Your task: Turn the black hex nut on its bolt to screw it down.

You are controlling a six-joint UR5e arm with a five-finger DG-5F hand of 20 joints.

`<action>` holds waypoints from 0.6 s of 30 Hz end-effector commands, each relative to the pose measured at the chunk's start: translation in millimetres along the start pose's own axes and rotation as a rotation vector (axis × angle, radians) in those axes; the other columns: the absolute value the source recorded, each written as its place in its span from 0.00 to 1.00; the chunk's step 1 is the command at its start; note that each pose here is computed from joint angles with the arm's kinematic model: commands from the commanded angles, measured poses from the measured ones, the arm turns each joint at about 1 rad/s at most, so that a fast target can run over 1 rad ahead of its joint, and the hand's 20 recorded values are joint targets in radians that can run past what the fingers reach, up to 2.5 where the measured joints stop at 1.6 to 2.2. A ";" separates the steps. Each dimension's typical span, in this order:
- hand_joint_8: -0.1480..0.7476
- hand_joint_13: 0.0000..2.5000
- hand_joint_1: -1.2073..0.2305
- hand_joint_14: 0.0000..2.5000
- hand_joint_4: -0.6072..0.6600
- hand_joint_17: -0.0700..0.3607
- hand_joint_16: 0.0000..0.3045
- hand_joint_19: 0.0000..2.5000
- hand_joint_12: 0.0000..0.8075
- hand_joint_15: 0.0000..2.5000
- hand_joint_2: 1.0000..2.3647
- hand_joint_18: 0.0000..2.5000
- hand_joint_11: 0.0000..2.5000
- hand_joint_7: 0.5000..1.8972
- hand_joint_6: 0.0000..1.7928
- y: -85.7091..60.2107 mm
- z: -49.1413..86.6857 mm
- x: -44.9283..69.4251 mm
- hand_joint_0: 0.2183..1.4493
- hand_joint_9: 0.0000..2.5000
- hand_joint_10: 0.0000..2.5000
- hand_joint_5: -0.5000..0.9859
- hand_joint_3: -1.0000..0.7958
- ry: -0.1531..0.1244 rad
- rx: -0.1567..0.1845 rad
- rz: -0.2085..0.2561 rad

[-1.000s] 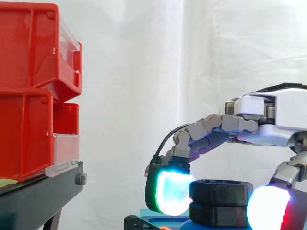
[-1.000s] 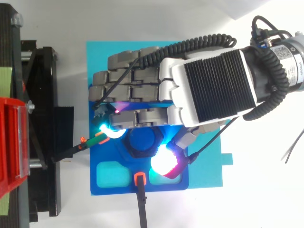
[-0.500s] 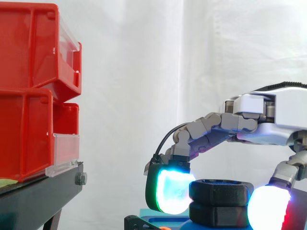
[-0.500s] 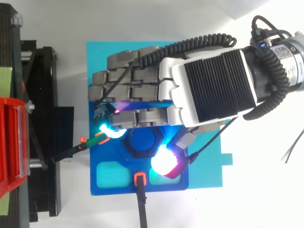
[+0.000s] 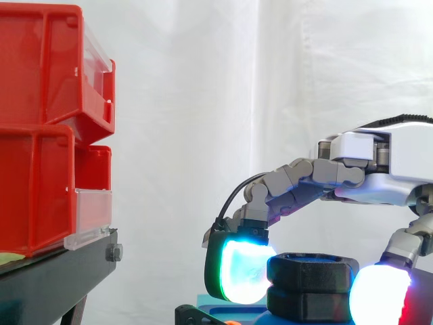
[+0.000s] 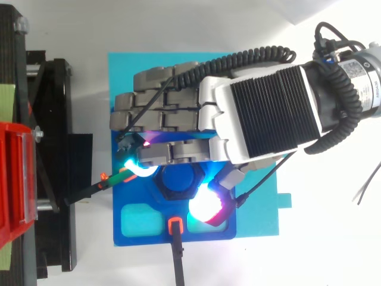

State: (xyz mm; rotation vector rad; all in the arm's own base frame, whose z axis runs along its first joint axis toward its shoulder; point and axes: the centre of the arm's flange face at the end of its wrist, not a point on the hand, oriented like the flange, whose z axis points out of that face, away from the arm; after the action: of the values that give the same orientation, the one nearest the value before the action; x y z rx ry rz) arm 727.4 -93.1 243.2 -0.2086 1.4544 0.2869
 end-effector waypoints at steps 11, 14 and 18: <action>0.53 0.24 0.47 0.00 0.76 0.48 0.20 0.10 0.50 0.06 0.00 0.24 0.10 0.36 0.31 0.9 3.6 -4.0 0.15 0.20 0.00 0.22 0.28 -0.013 -0.003 -0.002; 0.54 0.24 0.49 0.00 0.76 0.51 0.22 0.10 0.52 0.06 0.00 0.25 0.09 0.40 0.28 2.2 7.6 -8.8 0.13 0.19 0.00 0.21 0.28 -0.021 -0.005 -0.003; 0.53 0.23 0.51 0.00 0.71 0.53 0.23 0.09 0.53 0.04 0.00 0.24 0.06 0.26 0.28 1.2 12.9 -20.7 0.10 0.16 0.00 0.18 0.28 -0.014 -0.003 0.007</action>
State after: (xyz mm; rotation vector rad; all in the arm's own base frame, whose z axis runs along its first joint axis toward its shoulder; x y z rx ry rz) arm 735.0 -89.6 257.0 -0.2090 1.4304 0.2907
